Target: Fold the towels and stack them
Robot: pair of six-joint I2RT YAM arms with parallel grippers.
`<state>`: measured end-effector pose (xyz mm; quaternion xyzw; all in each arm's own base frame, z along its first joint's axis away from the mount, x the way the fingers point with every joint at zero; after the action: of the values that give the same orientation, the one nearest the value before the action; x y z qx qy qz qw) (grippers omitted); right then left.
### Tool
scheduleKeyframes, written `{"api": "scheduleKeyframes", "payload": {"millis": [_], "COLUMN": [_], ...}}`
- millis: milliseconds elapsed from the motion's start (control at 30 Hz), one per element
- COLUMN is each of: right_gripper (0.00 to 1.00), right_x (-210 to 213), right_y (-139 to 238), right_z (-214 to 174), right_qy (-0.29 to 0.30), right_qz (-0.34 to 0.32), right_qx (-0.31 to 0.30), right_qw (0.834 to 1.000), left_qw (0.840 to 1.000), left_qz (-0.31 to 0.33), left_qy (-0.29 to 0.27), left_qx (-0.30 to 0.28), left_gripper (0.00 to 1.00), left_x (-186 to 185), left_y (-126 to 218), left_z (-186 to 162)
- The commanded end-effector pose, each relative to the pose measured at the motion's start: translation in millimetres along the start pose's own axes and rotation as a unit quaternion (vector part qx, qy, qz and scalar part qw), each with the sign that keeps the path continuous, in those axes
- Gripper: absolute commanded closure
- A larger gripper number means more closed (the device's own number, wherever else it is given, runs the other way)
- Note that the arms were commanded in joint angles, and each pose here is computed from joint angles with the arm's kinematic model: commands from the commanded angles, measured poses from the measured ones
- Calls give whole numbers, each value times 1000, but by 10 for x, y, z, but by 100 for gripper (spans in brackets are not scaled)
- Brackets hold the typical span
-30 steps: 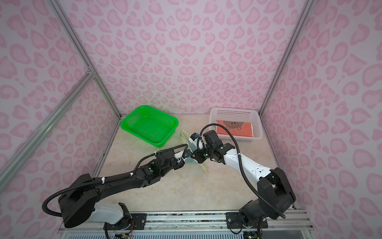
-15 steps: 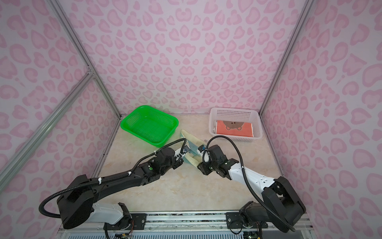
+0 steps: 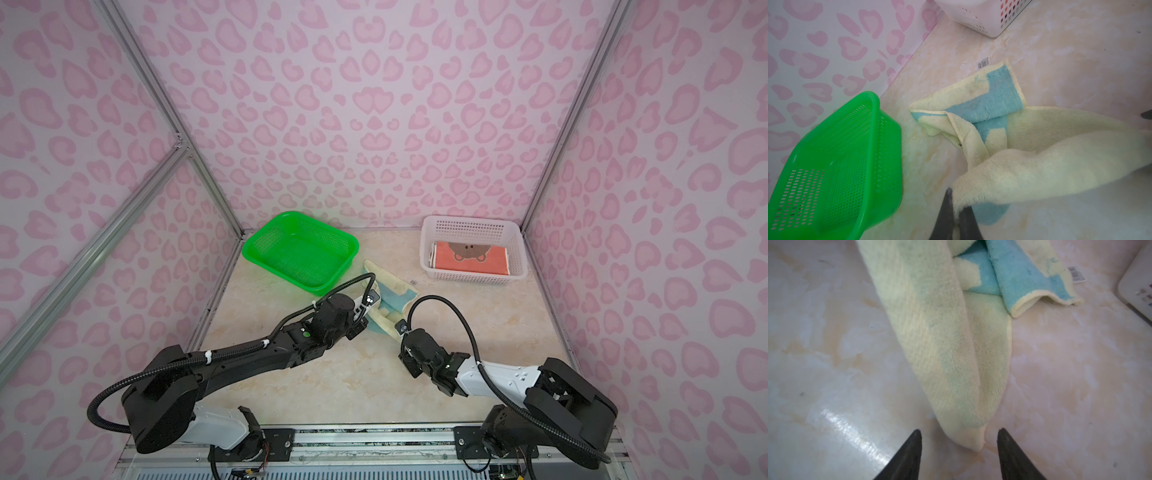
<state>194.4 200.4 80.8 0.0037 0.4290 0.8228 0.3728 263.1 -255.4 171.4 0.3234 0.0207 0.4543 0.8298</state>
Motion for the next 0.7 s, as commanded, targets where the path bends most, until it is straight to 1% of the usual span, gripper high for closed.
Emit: {"api": "scheduleKeyframes", "payload": {"millis": [0, 167, 233, 267, 300, 367, 433, 533, 633, 667], "right_gripper": [42, 45, 50, 54, 63, 86, 100, 100, 100, 100], "right_x": [-73, -61, -62, -63, -69, -101, -152, -266, -492, -595], "right_y": [-70, -177, -204, -211, -212, -199, -161, -37, 154, 231], "right_z": [53, 34, 24, 28, 23, 23, 53, 178, 363, 433], "right_qy": [-34, -40, -38, -37, -38, -40, -42, -40, -49, -55], "right_qz": [-41, -50, -52, -53, -55, -59, -61, -65, -94, -106], "right_qx": [-17, -8, -1, 0, 1, 0, -4, -16, -23, -28], "right_qw": [998, 998, 998, 998, 998, 997, 997, 997, 994, 992], "left_qw": [1000, 1000, 1000, 1000, 1000, 1000, 1000, 999, 996, 995], "left_qz": [2, 3, 5, 6, 7, 8, 11, 15, 24, 25], "left_qy": [9, 9, 8, 7, 7, 9, 17, 42, 85, 96], "left_qx": [-4, -1, 1, 2, 3, 4, 3, -7, -22, -17], "left_gripper": [97, 97, 97, 97, 97, 97, 97, 97, 97, 97], "left_x": [14, 21, 23, 26, 26, 32, 44, 80, 157, 182], "left_y": [-4, 2, -2, -2, -7, -9, -5, 36, 133, 171], "left_z": [50, 35, 29, 21, 13, 7, 20, 110, 334, 385]}}
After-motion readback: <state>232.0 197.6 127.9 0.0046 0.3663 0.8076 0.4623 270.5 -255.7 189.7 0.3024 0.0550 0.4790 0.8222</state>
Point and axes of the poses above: each gripper's point midway between its finger pads, its own y axis back along the fingers, its own x axis along the line the jaws close on, z = x × y, the point moved 6 cm from there along y, back along the fingers, and after that the axes turned 15 degrees about y, right-handed, at the moved point
